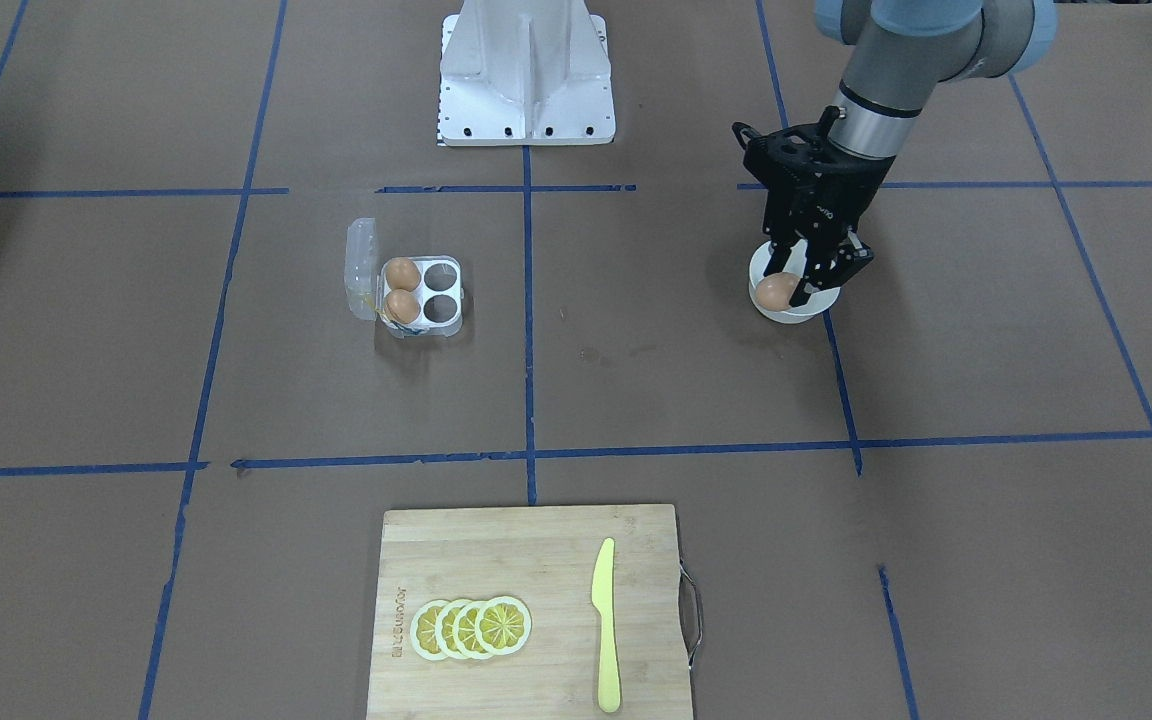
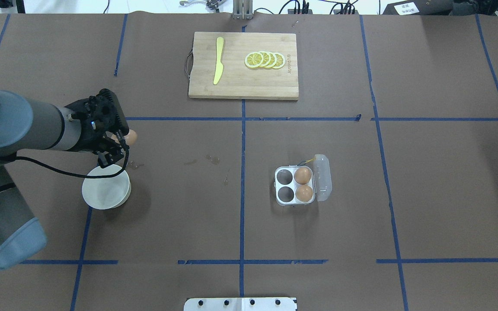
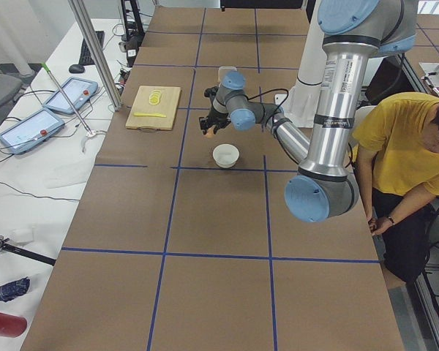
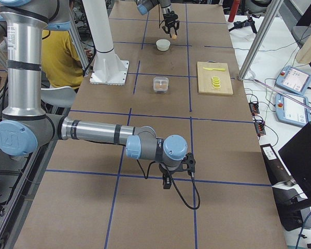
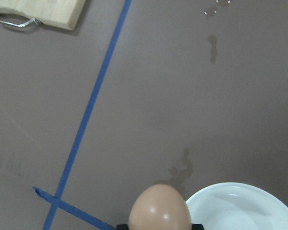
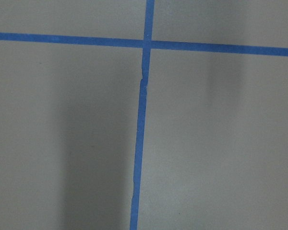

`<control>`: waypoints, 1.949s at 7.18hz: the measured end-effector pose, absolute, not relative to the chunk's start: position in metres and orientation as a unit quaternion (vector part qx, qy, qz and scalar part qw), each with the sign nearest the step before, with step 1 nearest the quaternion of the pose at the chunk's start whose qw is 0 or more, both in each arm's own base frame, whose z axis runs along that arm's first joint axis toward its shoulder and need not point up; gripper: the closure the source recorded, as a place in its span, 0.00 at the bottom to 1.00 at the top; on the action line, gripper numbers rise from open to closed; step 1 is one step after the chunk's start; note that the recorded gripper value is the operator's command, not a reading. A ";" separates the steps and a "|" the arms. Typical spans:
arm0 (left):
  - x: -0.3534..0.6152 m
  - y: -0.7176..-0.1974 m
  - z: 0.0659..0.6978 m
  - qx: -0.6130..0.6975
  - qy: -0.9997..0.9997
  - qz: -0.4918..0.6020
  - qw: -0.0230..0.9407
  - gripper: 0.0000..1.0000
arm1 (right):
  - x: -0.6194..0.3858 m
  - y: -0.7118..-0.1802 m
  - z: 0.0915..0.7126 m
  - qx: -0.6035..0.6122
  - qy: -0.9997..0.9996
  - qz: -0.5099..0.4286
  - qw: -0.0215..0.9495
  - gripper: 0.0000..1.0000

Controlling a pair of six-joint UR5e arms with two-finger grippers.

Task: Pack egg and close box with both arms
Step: 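Lift the egg out of the bowl with the left gripper, then carry the egg with the left gripper over the empty carton slot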

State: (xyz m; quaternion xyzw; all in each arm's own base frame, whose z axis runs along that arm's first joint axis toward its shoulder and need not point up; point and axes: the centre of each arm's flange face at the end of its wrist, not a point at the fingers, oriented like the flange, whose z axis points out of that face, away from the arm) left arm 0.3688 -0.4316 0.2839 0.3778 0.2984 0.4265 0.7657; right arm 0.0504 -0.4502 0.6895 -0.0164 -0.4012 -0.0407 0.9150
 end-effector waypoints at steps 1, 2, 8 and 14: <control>0.401 -0.440 0.254 0.368 0.322 0.404 0.773 1.00 | 0.051 -0.450 0.689 -0.016 -0.402 -0.040 0.914 0.00; 0.434 -0.440 0.229 0.359 0.344 0.390 0.775 1.00 | 0.052 -0.450 0.689 -0.015 -0.404 -0.039 0.914 0.00; 0.576 -0.381 0.162 0.361 0.455 0.382 0.719 1.00 | 0.047 -0.441 0.681 -0.011 -0.444 -0.035 0.895 0.00; 0.634 -0.353 0.128 0.404 0.483 0.392 0.671 1.00 | 0.064 -0.408 0.689 -0.015 -0.445 -0.011 0.895 0.00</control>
